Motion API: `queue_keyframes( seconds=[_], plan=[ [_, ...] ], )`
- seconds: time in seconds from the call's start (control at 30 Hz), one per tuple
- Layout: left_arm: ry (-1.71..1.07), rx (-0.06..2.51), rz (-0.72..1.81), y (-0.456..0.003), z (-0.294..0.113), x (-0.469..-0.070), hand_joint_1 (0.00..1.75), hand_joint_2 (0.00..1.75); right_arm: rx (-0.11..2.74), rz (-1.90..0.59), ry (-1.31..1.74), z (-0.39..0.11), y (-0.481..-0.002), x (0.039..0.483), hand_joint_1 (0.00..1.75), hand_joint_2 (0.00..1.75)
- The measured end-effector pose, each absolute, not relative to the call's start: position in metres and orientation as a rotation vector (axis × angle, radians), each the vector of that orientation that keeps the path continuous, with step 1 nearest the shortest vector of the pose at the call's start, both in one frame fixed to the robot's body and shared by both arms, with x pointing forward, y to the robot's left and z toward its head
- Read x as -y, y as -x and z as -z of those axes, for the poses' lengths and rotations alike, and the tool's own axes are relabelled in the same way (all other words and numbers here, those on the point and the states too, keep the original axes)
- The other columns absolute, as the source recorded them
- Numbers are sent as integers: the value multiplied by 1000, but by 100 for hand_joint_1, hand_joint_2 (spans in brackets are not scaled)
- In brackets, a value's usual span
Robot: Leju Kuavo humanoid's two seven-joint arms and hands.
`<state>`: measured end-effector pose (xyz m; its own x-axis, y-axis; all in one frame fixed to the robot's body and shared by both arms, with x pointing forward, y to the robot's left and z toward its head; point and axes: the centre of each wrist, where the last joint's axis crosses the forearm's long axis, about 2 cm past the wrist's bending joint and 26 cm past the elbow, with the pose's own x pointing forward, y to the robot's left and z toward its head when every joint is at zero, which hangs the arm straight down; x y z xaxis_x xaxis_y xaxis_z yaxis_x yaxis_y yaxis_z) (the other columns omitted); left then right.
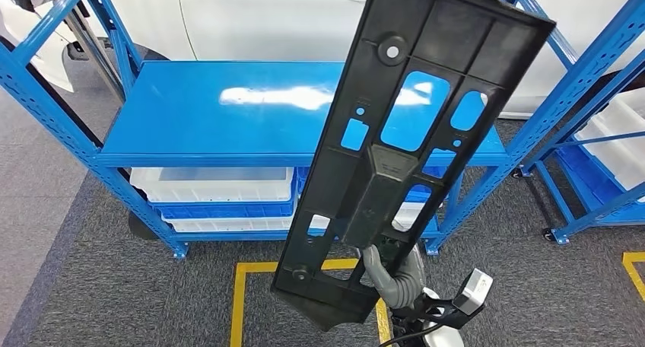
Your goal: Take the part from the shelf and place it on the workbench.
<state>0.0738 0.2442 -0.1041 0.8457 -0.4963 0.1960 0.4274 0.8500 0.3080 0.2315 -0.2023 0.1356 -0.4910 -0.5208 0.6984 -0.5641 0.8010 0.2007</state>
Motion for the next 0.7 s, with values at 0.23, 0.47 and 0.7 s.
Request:
queue_keyframes(
  seconds=[0.23,0.47,0.7],
  plan=[
    [-263,280,472,-76,104,-246,0,175,2202,-23,-790,-139,-229,202,175,175],
    [-270,280,460,-76,104,-249,0,175,2192,-13,-770,-138,-228,199,175,175],
    [-268,207,466,-69,106,-252,0,175,2210,13,-744,-137,-226,200,175,175]
  ],
)
